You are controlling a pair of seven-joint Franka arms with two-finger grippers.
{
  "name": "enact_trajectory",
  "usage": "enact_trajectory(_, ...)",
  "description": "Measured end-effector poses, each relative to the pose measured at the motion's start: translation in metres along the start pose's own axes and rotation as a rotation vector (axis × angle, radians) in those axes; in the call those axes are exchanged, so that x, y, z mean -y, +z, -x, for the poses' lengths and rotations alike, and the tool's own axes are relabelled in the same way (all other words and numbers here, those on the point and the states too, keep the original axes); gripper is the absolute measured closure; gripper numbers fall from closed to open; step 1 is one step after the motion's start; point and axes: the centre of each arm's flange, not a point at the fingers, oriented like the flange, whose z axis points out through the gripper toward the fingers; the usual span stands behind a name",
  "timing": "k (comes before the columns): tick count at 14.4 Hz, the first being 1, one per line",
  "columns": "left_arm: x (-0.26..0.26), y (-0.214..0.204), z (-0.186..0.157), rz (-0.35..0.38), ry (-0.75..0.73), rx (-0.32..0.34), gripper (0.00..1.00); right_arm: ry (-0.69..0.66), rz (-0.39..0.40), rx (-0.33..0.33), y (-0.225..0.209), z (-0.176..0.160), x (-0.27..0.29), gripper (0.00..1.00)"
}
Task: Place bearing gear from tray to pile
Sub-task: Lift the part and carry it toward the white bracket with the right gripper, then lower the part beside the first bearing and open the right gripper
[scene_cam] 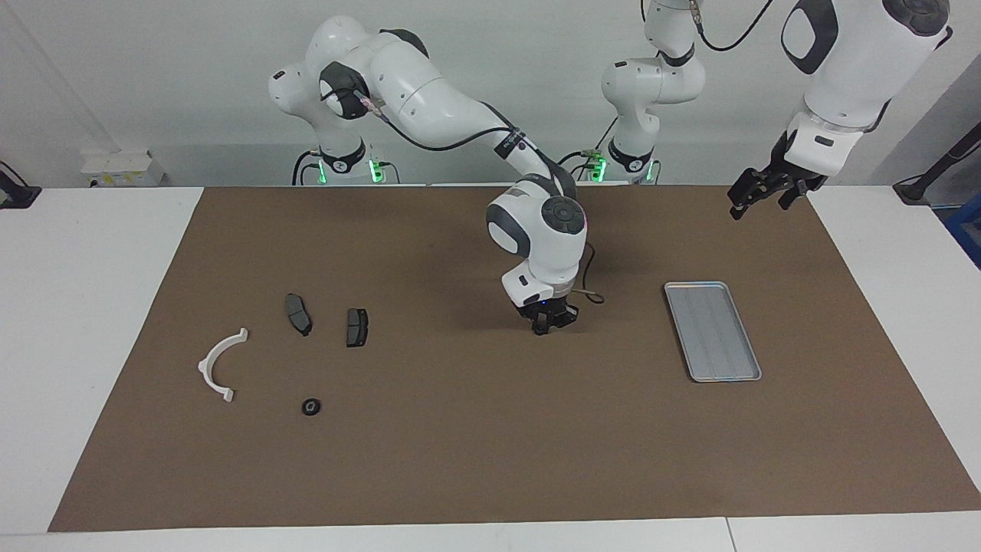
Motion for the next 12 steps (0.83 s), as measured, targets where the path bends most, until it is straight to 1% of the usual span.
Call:
enact_trajectory(1, -0.001, 0.000, 0.000, 0.000, 0.001, 0.000, 0.00, 0.005, 0.001, -0.001, 0.000, -0.004, -0.002, 0.76)
enact_trajectory(2, -0.001, 0.000, 0.000, 0.000, 0.002, 0.000, 0.00, 0.013, 0.010, -0.001, -0.002, -0.014, -0.007, 0.76)
enact_trajectory(3, -0.001, 0.000, 0.000, 0.000, 0.002, 0.000, 0.00, 0.008, 0.026, 0.005, -0.008, -0.030, -0.015, 0.76)
enact_trajectory(5, -0.001, 0.000, 0.000, 0.000, 0.001, 0.000, 0.00, -0.025, 0.047, 0.020, -0.041, -0.070, -0.036, 0.76)
enact_trajectory(8, -0.001, 0.000, 0.000, 0.000, 0.001, 0.000, 0.00, -0.130, 0.041, 0.033, -0.099, -0.128, -0.083, 0.76)
enact_trajectory(10, -0.001, 0.000, 0.000, 0.000, 0.001, 0.000, 0.00, -0.218, 0.041, 0.038, -0.120, -0.163, -0.120, 0.76)
enact_trajectory(12, -0.001, 0.000, 0.000, 0.000, 0.001, 0.000, 0.00, -0.294, 0.036, 0.036, -0.127, -0.197, -0.156, 0.76)
